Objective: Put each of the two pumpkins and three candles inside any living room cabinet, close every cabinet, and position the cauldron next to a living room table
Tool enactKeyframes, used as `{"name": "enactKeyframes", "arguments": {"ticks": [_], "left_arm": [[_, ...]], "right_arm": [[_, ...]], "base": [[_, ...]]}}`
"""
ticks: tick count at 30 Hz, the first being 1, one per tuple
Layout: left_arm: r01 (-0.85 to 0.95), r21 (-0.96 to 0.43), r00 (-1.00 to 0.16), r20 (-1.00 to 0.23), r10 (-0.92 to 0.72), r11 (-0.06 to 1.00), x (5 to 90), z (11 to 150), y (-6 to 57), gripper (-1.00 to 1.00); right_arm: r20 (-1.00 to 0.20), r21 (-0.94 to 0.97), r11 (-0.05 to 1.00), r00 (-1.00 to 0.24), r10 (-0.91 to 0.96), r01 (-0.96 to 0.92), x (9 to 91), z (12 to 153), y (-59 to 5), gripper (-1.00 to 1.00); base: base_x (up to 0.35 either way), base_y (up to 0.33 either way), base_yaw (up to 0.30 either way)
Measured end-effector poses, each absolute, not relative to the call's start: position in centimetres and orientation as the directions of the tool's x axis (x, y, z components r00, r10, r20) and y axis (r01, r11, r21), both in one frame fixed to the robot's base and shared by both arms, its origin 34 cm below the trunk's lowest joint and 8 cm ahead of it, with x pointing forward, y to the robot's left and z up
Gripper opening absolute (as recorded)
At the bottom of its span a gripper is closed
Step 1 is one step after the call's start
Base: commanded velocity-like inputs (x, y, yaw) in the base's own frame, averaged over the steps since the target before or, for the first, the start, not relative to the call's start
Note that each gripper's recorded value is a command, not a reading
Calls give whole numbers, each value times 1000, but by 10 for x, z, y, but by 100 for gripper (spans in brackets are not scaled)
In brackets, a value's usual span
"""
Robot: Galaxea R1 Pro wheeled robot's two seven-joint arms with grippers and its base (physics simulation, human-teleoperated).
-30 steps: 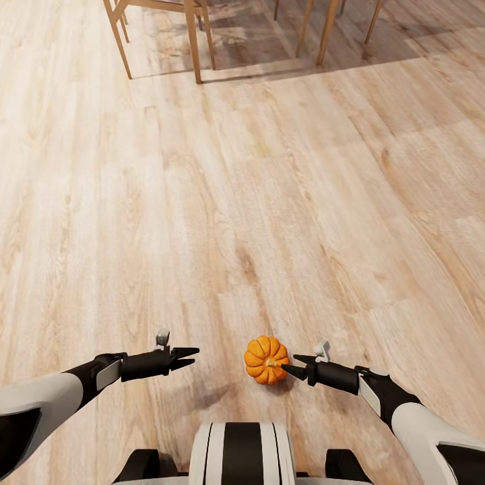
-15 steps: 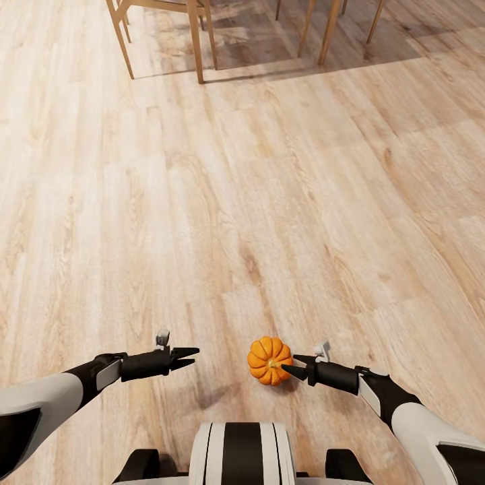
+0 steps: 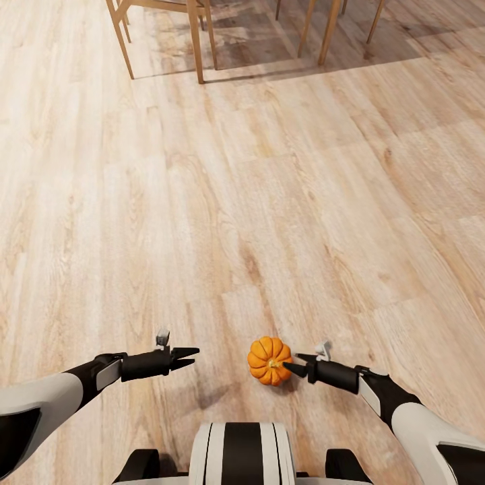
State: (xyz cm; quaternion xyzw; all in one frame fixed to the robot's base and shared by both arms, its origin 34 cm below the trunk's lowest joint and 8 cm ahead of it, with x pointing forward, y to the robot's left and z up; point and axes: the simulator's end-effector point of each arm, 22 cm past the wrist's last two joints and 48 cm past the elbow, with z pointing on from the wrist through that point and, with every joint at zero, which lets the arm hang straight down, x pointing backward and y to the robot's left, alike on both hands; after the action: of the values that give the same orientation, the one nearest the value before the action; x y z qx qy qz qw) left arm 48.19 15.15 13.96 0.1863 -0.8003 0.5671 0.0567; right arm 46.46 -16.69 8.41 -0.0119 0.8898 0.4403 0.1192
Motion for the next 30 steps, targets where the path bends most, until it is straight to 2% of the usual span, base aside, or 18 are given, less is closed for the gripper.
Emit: {"name": "enactKeyframes", "arguments": {"ticks": [7, 30], "left_arm": [[-362, -887, -924, 302, -234, 287, 482, 140, 152, 100], [-362, -886, -924, 302, -233, 288, 482, 140, 151, 100]], "right_arm": [[-224, 720, 685, -972, 77, -111, 467, 68, -180, 100], [-232, 698, 706, -971, 63, -121, 469, 64, -183, 100]], "base": [[0, 0, 0], [0, 0, 0]]}}
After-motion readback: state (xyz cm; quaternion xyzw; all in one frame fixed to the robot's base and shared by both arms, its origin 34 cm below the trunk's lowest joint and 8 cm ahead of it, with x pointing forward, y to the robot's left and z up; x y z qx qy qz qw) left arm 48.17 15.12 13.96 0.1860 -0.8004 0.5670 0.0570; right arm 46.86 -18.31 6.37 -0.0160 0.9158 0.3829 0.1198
